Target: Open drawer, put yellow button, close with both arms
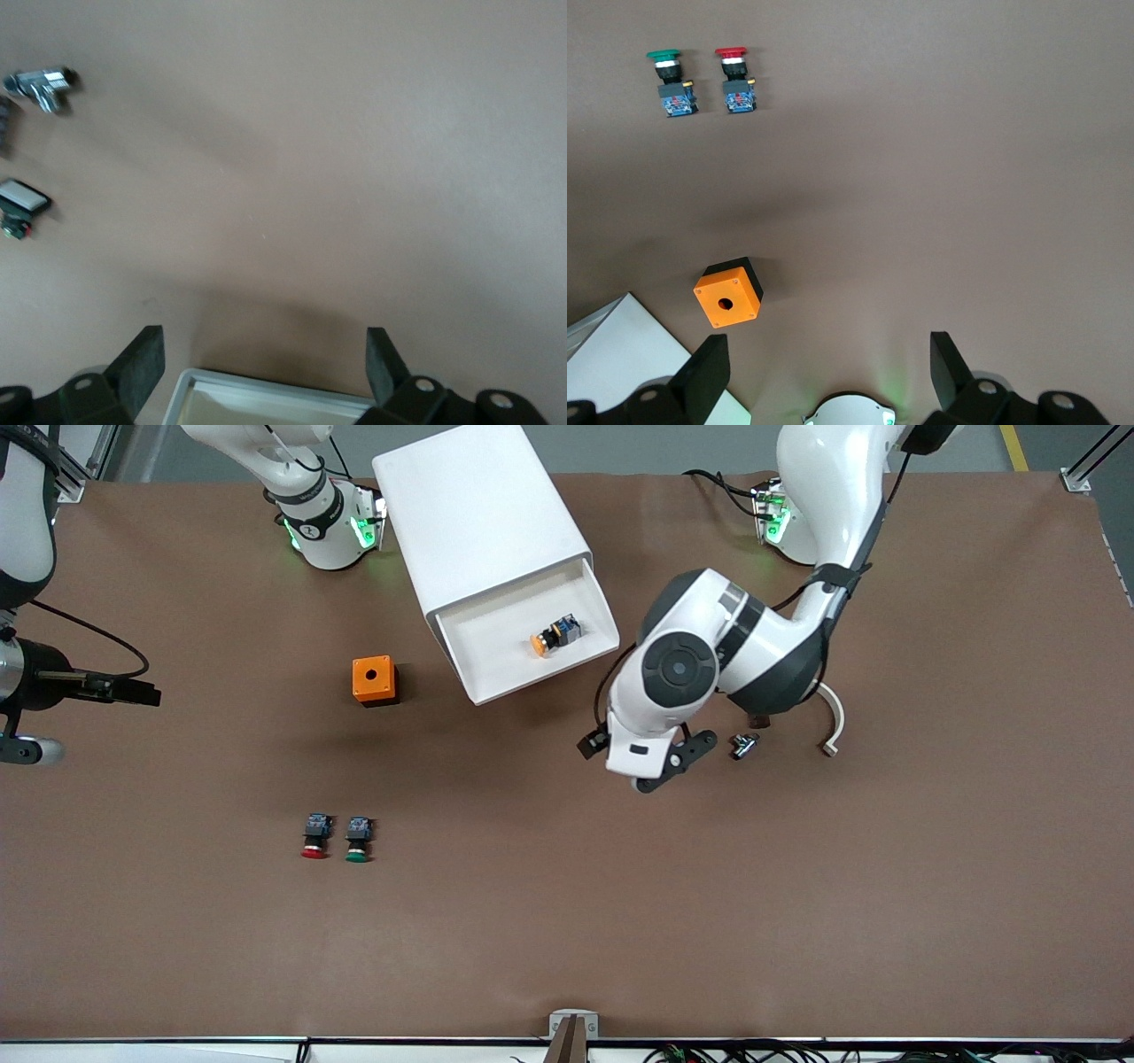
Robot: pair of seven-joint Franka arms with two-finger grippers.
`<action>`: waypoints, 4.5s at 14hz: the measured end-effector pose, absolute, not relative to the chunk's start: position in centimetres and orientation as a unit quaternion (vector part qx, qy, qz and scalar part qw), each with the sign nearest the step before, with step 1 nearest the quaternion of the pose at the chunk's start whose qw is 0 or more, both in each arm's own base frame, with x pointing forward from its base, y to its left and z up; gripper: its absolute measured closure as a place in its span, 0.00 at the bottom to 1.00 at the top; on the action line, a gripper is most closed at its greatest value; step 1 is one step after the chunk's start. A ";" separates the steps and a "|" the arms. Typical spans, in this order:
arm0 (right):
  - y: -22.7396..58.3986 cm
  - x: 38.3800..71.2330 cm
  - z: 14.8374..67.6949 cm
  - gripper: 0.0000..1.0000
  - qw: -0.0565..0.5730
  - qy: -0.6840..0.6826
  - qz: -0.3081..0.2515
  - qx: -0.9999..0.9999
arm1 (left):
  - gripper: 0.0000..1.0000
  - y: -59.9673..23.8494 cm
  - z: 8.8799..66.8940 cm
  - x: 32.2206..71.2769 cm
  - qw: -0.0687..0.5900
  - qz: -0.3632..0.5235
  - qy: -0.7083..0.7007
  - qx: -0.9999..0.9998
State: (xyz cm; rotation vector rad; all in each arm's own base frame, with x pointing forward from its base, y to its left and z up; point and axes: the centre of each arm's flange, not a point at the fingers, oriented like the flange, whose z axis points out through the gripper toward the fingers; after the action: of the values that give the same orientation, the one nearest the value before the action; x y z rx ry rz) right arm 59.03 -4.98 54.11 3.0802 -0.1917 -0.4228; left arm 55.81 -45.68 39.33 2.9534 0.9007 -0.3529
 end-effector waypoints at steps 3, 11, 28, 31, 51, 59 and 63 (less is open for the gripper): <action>-4.9 59.0 54.1 0.00 0.013 -0.061 -0.135 0.989 | 0.00 -49.0 38.8 53.1 0.012 -0.114 0.279 0.953; -6.2 59.2 55.7 0.00 0.012 -0.072 -0.117 0.991 | 0.00 -56.2 37.8 46.1 0.007 -0.116 0.256 0.960; -6.5 55.6 63.6 0.00 -0.012 -0.078 -0.083 0.993 | 0.00 -59.5 34.6 39.8 0.010 -0.245 0.281 0.928; -6.0 53.3 64.9 0.00 -0.017 -0.075 -0.056 0.995 | 0.00 -58.5 34.4 41.2 0.005 -0.224 0.287 0.931; -3.7 51.2 66.4 0.00 0.001 -0.052 -0.016 0.999 | 0.00 -2.9 61.0 56.7 0.033 -0.119 0.090 0.988; -4.3 51.4 66.6 0.00 0.003 -0.022 -0.004 1.000 | 0.00 1.6 62.3 55.2 0.004 -0.018 0.007 1.000; -4.3 51.4 66.1 0.00 0.002 -0.021 -0.009 1.000 | 0.00 -0.4 62.8 55.5 -0.003 0.001 -0.009 1.000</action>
State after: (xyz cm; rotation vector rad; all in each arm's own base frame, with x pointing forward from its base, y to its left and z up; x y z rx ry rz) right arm 51.42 -4.31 66.07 3.1361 -0.0664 -0.0295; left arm 55.53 -0.43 62.84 3.1471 -0.0286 0.0019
